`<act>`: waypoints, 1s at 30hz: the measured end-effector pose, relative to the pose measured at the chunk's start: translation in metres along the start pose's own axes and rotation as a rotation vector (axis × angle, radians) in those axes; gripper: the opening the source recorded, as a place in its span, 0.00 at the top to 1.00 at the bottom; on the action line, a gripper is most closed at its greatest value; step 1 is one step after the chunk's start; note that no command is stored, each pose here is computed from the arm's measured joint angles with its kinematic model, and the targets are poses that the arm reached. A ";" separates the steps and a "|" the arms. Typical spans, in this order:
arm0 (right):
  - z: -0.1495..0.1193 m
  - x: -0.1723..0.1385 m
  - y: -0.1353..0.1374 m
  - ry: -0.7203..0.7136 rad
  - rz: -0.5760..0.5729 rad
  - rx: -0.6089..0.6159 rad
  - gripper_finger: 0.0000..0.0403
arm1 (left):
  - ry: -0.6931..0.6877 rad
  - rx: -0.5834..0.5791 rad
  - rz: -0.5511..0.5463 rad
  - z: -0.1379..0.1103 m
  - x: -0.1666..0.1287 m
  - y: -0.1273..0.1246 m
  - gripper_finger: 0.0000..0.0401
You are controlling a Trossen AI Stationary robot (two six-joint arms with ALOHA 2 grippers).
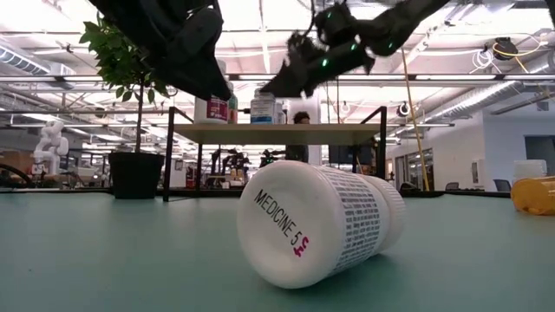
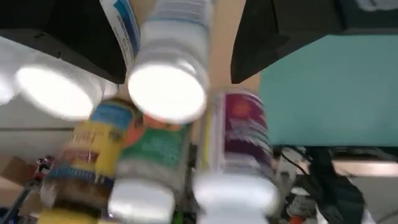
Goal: Pick and place medicine bottles onto shelf by color
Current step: Put the white and blue medicine bottle on the shelf, then put the green pill bottle on the shelf
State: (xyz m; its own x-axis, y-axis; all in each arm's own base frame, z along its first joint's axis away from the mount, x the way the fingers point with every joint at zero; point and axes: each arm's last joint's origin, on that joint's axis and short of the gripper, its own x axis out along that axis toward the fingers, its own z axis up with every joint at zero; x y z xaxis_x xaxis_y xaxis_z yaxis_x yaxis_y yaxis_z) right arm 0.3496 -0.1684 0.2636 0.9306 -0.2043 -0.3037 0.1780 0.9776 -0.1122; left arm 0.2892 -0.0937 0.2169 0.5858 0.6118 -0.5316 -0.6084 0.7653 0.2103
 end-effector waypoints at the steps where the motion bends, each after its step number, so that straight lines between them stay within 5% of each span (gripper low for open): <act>1: 0.006 -0.006 0.002 -0.013 0.002 -0.005 0.29 | 0.001 0.002 0.001 0.000 0.000 0.000 0.32; 11: 0.045 -0.077 0.033 0.096 -0.012 0.015 0.29 | -0.001 0.012 0.023 0.001 0.002 0.003 0.32; 21: 0.033 -0.135 0.093 0.493 -0.037 0.013 0.32 | 0.015 0.010 0.028 0.003 0.008 0.006 0.32; 30: 0.002 -0.188 0.133 0.848 -0.185 0.214 0.32 | 0.008 -0.017 0.030 0.009 0.016 0.010 0.32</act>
State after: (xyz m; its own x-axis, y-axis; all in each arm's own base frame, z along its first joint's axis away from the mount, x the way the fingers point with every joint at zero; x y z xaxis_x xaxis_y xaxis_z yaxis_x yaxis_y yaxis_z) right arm 0.1994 -0.0004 0.3075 0.3467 -0.2457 -0.9052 0.4370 0.8963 -0.0759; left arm 0.2979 -0.0743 0.2180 0.5629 0.6328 -0.5317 -0.6347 0.7430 0.2123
